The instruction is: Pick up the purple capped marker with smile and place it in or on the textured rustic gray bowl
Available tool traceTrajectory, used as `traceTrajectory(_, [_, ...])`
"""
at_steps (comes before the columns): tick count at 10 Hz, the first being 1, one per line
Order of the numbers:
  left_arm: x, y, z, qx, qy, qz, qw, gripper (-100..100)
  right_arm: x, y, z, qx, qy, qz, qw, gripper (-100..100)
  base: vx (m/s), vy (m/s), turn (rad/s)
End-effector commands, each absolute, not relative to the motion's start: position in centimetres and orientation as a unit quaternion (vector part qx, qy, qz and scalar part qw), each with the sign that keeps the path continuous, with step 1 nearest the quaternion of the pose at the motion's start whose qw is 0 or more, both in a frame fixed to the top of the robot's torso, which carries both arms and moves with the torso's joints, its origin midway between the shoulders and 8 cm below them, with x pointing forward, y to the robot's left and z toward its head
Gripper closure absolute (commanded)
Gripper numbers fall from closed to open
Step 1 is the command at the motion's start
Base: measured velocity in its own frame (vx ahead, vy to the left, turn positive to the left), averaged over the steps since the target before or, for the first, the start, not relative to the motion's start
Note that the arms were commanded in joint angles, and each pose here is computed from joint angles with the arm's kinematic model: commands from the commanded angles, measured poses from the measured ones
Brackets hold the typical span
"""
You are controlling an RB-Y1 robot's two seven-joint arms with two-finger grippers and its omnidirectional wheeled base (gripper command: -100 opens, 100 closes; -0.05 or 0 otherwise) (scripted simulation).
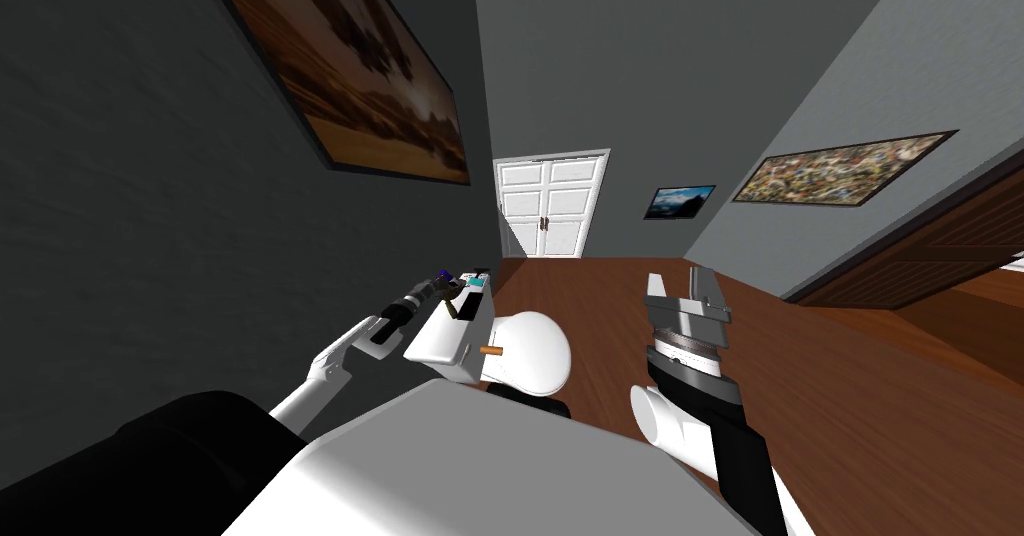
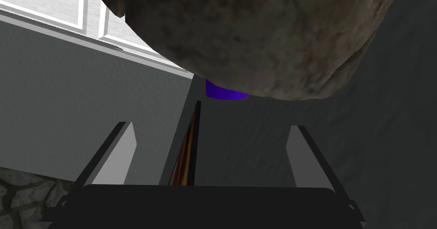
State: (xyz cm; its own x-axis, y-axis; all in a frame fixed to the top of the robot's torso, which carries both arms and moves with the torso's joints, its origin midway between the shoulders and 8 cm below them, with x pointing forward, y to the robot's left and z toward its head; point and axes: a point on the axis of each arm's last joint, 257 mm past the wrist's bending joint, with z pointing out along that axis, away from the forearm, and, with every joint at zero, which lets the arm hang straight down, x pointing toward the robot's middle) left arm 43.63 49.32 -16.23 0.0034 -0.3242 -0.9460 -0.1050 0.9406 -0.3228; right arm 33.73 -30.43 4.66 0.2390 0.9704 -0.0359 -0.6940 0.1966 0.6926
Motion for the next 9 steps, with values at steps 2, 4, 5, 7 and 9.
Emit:
traceTrajectory(2, [43.4,49.5,-14.2,-0.151,0.702,-0.078,0.692,-100,33.7,-30.4,4.7,0.284,0.243,0.567,0.734,0,0.001,-0.011,0.032])
traceTrajectory(4, [43.2,49.5,-13.0,-0.149,0.702,-0.077,0.692,-100,33.7,-30.4,4.7,0.284,0.243,0.567,0.734,0,0.001,-0.007,0.021])
traceTrajectory(5, [43.1,49.4,-12.4,-0.148,0.703,-0.078,0.691,-100,33.7,-30.4,4.7,0.284,0.243,0.567,0.734,0,0.001,-0.009,0.025])
traceTrajectory(7, [43.0,49.2,-11.2,-0.145,0.704,-0.079,0.691,-100,33.7,-30.4,4.7,0.284,0.243,0.567,0.734,0,0.001,-0.008,0.022])
traceTrajectory(9, [43.0,49.1,-11.0,-0.143,0.705,-0.079,0.690,-100,33.7,-30.4,4.7,0.284,0.243,0.567,0.734,0,0.000,-0.003,0.010])
